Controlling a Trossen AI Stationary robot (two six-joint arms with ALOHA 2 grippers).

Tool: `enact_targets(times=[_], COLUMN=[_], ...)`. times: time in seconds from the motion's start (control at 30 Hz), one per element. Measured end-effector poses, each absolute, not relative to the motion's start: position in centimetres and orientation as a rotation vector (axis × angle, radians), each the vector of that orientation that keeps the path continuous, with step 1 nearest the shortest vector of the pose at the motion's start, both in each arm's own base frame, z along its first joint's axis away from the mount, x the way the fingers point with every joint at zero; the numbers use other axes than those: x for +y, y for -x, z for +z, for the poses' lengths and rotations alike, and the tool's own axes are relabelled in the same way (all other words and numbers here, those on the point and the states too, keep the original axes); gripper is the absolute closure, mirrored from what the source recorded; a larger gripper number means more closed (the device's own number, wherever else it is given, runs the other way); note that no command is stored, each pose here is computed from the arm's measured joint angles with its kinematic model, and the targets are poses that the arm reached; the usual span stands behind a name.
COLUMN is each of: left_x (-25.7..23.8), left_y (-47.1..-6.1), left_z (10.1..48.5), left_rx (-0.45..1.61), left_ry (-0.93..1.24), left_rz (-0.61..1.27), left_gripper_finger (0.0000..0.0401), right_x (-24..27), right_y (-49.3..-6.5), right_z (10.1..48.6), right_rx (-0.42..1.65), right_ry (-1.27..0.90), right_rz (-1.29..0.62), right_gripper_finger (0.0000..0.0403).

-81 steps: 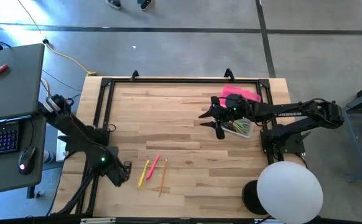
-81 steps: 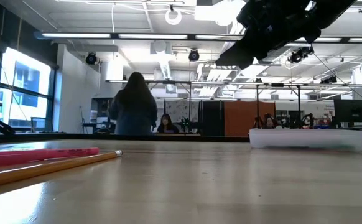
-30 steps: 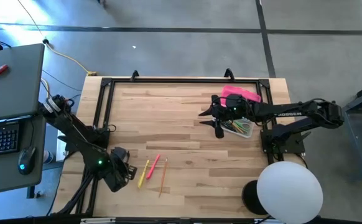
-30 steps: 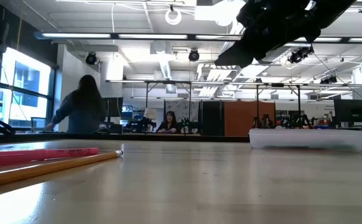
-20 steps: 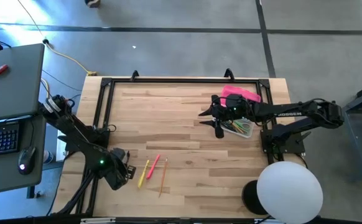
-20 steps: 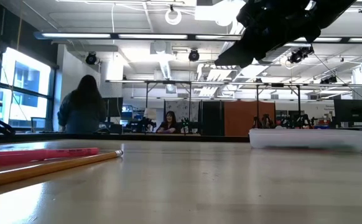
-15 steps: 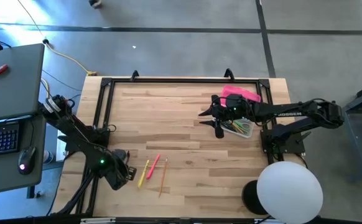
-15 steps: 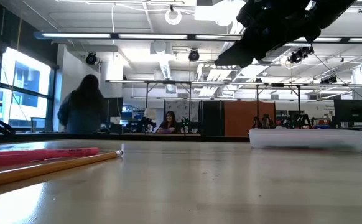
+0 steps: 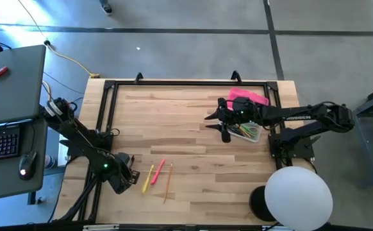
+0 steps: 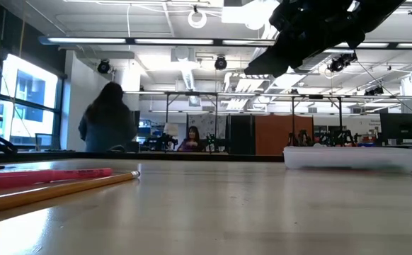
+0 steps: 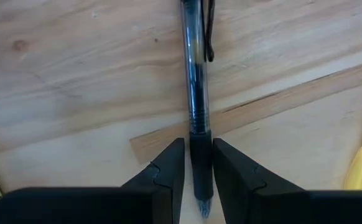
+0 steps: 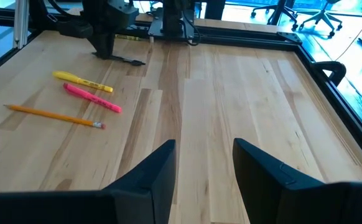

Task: Pick & place school supplies into a supply box
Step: Put the black pen into the pink supply box

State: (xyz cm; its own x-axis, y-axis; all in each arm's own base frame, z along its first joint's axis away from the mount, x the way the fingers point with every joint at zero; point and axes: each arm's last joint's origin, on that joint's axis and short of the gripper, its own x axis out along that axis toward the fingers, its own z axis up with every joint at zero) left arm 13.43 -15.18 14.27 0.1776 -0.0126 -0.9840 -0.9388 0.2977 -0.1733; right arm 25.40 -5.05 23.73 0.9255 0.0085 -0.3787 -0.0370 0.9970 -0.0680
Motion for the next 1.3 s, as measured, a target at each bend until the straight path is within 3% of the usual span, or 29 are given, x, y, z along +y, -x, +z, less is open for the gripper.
enact_targets(times=[0.37, 0.63, 0.77, 0.93, 1.17, 1.3], left_x=[-15.2, -15.4, -15.6, -15.6, -13.1, -10.5], left_y=[-13.4, -13.8, -14.5, -16.8, -21.8, -25.2], left_z=[14.0, 13.2, 14.0, 15.6, 17.7, 19.3], left_rx=[1.191, 1.162, 1.015, 0.841, 0.796, 0.714], left_ry=[1.037, 0.981, 0.969, 0.947, 0.708, 0.556], left_rz=[0.883, 0.882, 0.852, 0.776, 0.601, 0.478], left_gripper_finger=[0.0290, 0.0371, 0.0374, 0.0367, 0.0369, 0.0365], right_x=[-5.1, -5.0, -5.0, -5.0, -3.3, -2.2], right_y=[-25.4, -25.4, -25.4, -25.4, -25.8, -27.0], right_z=[23.7, 23.7, 23.7, 23.7, 23.1, 22.8], right_rx=[0.388, 0.388, 0.388, 0.388, 0.386, 0.333], right_ry=[0.078, 0.078, 0.076, 0.046, 0.075, 0.094], right_rz=[0.024, 0.024, 0.025, 0.046, 0.288, 0.309], right_gripper_finger=[0.0265, 0.0265, 0.0265, 0.0265, 0.0265, 0.0265])
